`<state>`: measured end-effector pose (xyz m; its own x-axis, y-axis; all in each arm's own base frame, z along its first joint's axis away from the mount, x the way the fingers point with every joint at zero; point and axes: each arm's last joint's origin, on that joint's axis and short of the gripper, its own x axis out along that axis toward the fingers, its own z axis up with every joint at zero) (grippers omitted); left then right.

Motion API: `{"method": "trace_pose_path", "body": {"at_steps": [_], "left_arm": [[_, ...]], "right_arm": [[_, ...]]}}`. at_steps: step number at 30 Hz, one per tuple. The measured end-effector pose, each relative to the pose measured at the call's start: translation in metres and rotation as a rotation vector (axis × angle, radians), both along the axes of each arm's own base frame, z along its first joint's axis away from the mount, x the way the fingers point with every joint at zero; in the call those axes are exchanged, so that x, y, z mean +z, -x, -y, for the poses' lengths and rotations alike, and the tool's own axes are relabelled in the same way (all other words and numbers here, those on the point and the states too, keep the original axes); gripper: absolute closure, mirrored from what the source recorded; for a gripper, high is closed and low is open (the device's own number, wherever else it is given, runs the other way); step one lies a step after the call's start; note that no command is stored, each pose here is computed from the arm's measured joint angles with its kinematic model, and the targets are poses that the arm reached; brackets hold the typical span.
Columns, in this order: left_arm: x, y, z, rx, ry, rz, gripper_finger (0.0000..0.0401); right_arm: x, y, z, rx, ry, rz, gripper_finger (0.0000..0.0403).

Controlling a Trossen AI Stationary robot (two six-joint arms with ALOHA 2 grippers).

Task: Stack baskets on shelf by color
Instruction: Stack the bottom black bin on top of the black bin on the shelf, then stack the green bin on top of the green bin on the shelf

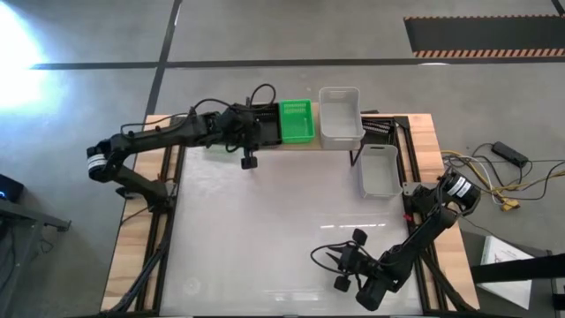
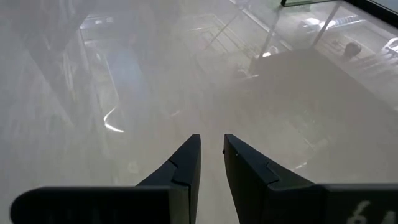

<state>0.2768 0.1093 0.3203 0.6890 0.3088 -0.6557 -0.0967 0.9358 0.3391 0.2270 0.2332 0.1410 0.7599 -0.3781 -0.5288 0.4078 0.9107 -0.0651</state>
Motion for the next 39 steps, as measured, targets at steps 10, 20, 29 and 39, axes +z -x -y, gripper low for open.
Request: {"method": "trace_pose_path", "body": {"at_steps": [10,20,29,39], "left_arm": [[0.016,0.015,0.005,0.100,-0.091,0.013,0.0293],[0.037,0.065,0.030,0.322,0.059,0.026,0.0290],[0.011,0.095,0.028,0.626,0.099,-0.085,0.0290],[-0.073,0.112,-0.034,0.821,0.221,-0.240,0.0287]], "right_arm": [[0.000,0.000,0.000,0.000,0.000,0.000,0.0339],[0.000,0.000,0.000,0.000,0.000,0.000,0.0339],[0.000,0.000,0.000,0.000,0.000,0.000,0.0339],[0.000,0.000,0.000,0.003,0.006,-0.002,0.0339]]}}
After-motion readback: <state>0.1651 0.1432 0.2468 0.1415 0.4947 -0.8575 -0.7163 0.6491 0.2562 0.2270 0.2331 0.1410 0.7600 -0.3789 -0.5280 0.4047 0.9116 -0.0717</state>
